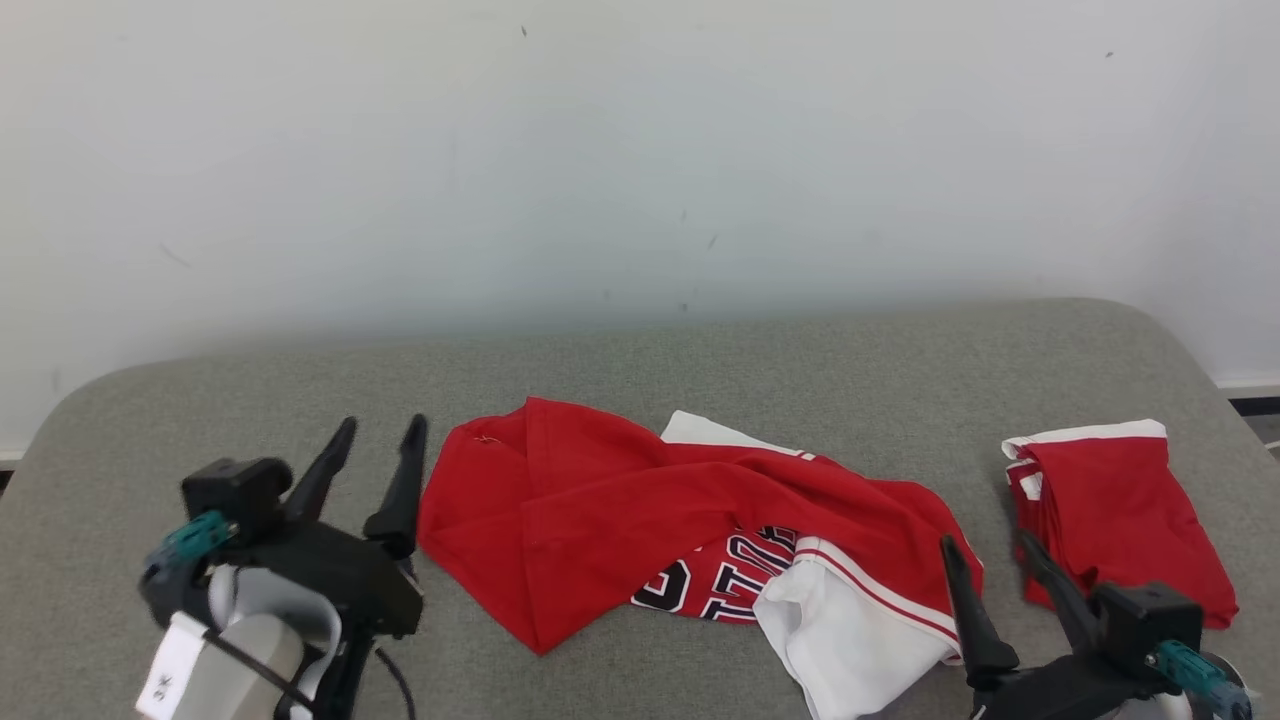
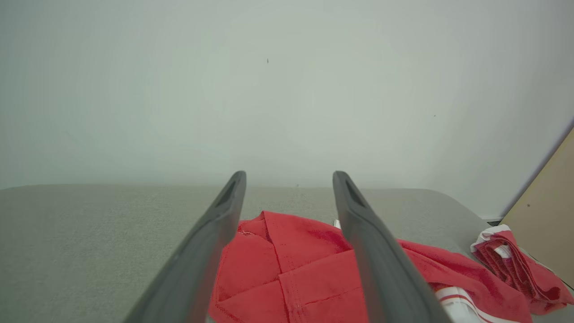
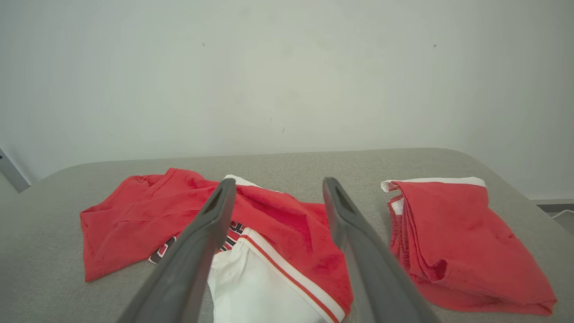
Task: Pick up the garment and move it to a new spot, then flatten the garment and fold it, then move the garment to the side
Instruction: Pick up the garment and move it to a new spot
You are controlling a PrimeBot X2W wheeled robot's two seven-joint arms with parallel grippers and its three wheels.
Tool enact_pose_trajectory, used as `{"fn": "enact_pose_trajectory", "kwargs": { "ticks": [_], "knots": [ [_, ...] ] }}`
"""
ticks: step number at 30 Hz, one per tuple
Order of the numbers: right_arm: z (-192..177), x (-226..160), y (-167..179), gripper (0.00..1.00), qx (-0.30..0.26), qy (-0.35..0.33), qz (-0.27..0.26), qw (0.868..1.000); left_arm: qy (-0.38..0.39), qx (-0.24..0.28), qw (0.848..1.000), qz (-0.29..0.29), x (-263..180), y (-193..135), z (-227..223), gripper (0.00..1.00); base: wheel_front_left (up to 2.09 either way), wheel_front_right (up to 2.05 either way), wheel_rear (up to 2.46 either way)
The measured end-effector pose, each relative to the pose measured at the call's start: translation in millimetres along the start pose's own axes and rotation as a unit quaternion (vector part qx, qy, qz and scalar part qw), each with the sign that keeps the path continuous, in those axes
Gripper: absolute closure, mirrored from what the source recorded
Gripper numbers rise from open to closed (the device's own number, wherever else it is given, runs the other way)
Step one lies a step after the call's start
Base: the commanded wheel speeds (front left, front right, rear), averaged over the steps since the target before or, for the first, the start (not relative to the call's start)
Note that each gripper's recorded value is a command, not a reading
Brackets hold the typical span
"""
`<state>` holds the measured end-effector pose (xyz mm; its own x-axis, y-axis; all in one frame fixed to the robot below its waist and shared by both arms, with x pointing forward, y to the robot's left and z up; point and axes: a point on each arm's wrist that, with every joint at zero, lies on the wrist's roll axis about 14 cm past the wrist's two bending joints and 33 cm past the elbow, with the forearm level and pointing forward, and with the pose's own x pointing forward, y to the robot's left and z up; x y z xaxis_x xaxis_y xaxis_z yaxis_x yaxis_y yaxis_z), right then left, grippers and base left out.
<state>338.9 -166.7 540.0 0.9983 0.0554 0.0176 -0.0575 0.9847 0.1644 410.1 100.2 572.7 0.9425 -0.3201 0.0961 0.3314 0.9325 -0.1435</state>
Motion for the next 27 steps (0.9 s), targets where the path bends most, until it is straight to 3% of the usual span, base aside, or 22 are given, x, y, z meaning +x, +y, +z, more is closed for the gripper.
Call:
{"fn": "enact_pose_trajectory", "kwargs": {
  "ticks": [6, 9, 13, 17, 21, 27],
  "knots": [
    [-4.2, -1.8, -2.9, 0.00, 0.000, 0.006, -0.009, 1.000, -0.001, -0.010, 0.996, 0.084, -43.4, 52.3, -15.0, 0.00, 0.00, 0.00, 0.00],
    [-3.8, -1.4, -1.1, 0.00, 0.002, 0.006, -0.009, 1.000, 0.012, -0.020, 0.995, 0.094, -60.5, 55.0, -28.5, 0.00, 0.00, 0.00, 0.00],
    [-2.9, -1.6, -0.8, 0.00, 0.022, 0.002, -0.009, 1.000, 0.021, -0.065, 0.996, 0.063, -79.8, 27.3, -40.9, 0.00, 0.00, 0.00, 0.00],
    [-5.1, -2.5, -7.3, 0.00, 0.038, 0.004, -0.017, 0.999, 0.034, -0.082, 0.992, 0.087, -97.1, 35.7, -53.7, 0.00, 0.00, 0.00, 0.00],
    [-13.3, -1.7, -13.1, 0.00, 0.041, 0.016, -0.023, 0.999, 0.047, -0.077, 0.990, 0.105, -109.9, 43.1, -65.1, 0.00, 0.00, 0.00, 0.00],
    [-26.8, -2.2, -19.1, 0.00, 0.034, 0.041, -0.027, 0.998, 0.053, -0.021, 0.992, 0.108, -115.1, 51.5, -68.1, 0.00, 0.00, 0.00, 0.00]
  ]
}}
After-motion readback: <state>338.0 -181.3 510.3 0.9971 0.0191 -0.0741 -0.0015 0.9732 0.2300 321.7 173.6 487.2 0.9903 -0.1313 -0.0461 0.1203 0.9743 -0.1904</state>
